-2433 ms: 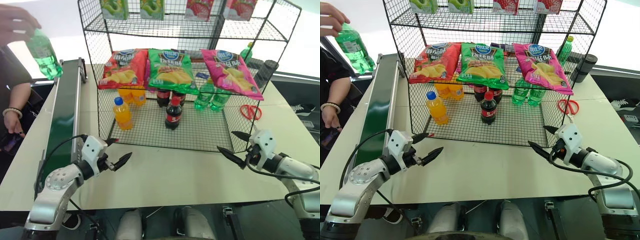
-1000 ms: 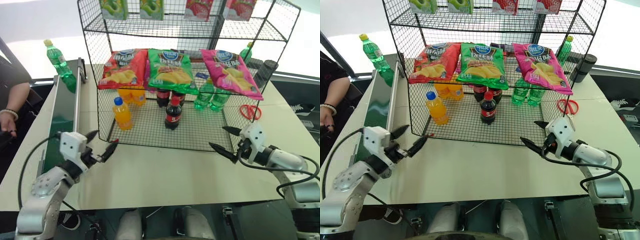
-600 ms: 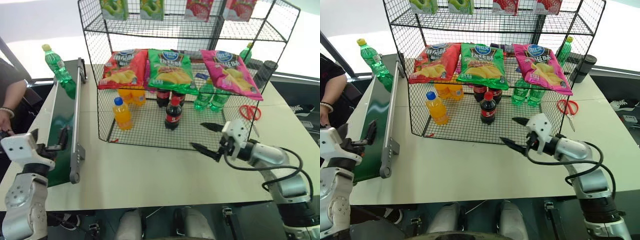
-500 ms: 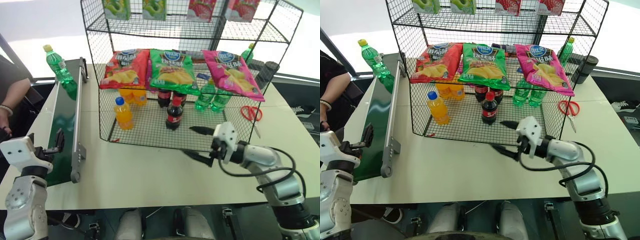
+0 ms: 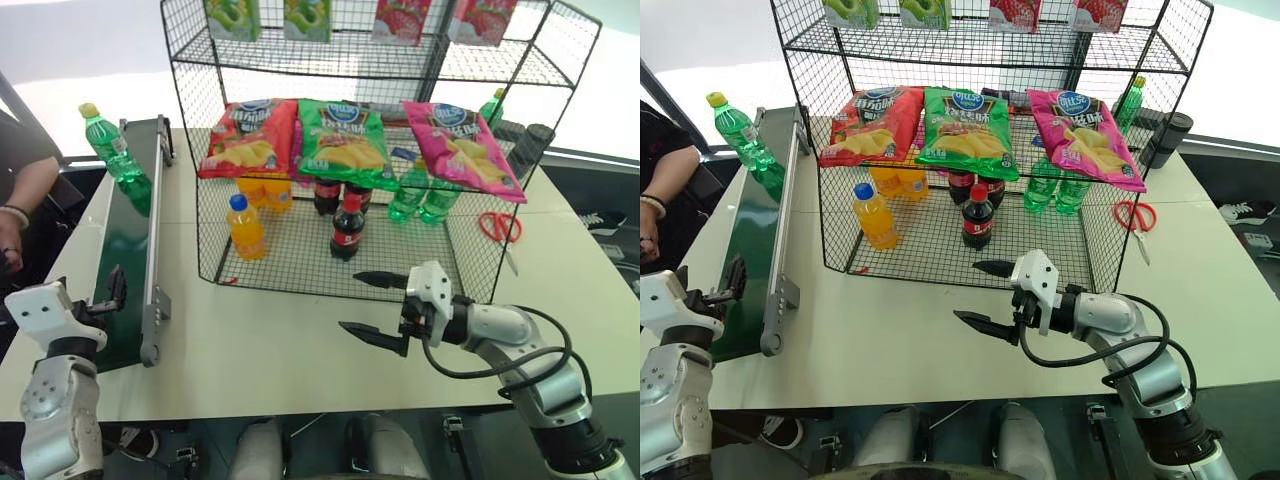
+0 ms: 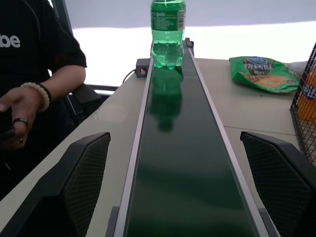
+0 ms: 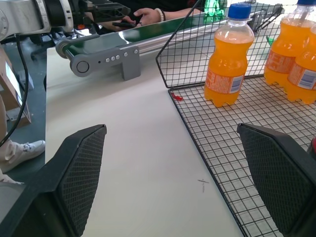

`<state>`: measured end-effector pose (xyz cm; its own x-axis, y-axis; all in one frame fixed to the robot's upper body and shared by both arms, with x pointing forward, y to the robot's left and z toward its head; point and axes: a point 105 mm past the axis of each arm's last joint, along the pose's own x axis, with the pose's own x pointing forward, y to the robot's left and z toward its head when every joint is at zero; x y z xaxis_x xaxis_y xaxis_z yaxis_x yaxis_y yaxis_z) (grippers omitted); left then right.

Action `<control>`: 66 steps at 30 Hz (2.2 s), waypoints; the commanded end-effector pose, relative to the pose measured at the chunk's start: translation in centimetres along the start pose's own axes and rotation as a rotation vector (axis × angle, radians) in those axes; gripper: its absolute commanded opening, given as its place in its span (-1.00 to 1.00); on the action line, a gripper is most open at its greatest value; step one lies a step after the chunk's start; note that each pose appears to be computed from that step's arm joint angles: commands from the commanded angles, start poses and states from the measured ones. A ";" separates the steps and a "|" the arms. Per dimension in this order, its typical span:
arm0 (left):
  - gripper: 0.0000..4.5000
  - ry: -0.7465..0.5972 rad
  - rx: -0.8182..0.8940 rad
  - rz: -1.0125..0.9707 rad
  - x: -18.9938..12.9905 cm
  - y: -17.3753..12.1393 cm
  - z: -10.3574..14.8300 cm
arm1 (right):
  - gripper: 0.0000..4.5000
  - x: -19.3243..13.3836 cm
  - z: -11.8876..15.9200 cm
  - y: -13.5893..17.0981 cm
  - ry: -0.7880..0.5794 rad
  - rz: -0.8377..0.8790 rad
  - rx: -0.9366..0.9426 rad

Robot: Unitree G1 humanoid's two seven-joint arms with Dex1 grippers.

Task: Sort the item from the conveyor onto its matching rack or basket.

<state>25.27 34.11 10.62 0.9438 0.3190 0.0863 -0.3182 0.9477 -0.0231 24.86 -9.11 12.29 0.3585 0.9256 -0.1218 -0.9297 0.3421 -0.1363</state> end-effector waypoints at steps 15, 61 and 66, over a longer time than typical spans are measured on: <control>1.00 -0.036 0.006 -0.010 0.4 -0.9 0.3 | 0.97 1.8 3.0 1.6 -0.158 0.024 -0.098; 1.00 -0.072 -0.014 0.023 0.3 -0.7 0.8 | 0.97 2.7 3.8 2.8 -0.190 0.115 -0.032; 1.00 -0.076 -0.022 0.040 0.2 -0.3 0.9 | 0.97 2.7 3.9 2.8 -0.189 0.118 -0.031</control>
<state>25.82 33.41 10.12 0.9343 0.3411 0.1033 -0.3373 0.9399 -0.0533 23.56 -5.50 14.05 0.2593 0.9658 0.0104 -0.9572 0.2584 -0.1305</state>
